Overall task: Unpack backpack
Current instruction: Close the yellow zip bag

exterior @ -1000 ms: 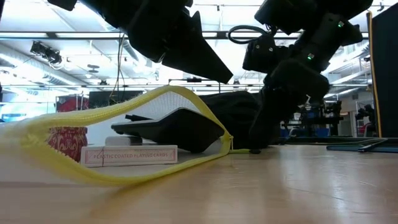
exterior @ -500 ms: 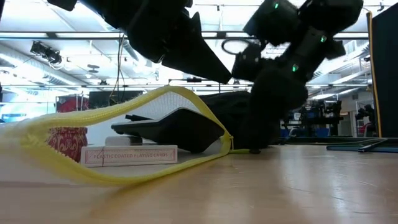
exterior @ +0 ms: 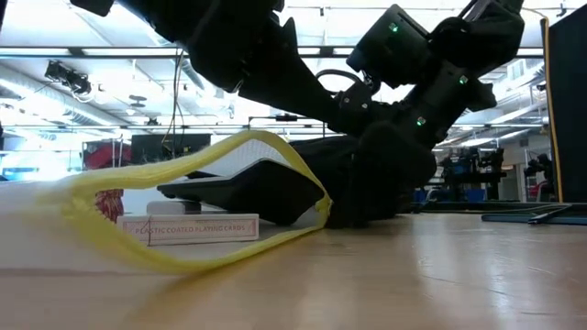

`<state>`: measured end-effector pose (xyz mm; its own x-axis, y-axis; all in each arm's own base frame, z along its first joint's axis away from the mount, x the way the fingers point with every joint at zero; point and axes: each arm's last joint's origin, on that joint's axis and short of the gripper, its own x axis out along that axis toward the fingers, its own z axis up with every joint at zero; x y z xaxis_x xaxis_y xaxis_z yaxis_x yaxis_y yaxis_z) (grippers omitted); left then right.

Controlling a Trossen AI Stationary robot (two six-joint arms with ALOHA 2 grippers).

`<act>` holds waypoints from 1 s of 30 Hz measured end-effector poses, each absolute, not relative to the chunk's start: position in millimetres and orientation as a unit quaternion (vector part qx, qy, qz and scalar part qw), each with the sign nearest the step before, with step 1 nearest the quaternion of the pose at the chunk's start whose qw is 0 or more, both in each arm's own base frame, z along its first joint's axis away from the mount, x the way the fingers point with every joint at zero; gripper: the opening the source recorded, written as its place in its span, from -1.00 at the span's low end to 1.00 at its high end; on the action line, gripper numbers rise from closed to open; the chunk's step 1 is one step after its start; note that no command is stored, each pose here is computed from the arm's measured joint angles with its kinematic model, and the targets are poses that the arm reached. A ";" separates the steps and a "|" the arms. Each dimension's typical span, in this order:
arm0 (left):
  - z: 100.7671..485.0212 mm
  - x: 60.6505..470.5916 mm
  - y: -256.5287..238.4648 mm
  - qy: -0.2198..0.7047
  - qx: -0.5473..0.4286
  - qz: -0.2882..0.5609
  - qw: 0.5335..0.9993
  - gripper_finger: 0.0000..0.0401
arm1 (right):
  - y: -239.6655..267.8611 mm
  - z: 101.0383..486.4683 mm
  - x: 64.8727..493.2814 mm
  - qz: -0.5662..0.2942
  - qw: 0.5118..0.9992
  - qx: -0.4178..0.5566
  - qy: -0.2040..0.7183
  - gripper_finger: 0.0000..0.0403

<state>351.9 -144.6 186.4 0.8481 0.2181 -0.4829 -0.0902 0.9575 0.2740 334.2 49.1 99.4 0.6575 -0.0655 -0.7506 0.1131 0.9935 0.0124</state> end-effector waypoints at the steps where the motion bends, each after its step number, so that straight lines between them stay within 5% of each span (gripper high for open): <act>1: 186.4 351.9 -144.6 0.264 0.121 0.081 0.954 0.01 | 49.3 99.3 334.0 -0.046 0.909 0.030 0.412 -0.83; 8: 185.3 351.1 -144.3 0.269 0.125 0.081 0.951 0.01 | 57.0 111.3 328.4 -0.050 0.911 0.038 0.408 -0.99; 30: 176.9 353.4 -139.2 0.288 0.172 0.088 0.938 0.01 | 77.9 154.5 316.6 0.006 0.929 0.056 0.365 -1.00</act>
<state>353.4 -139.2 176.9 0.8187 0.2634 -0.5102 -0.0655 0.9256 0.3727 316.6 77.9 154.5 0.7333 0.0514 -0.6779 0.0304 0.9937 0.1083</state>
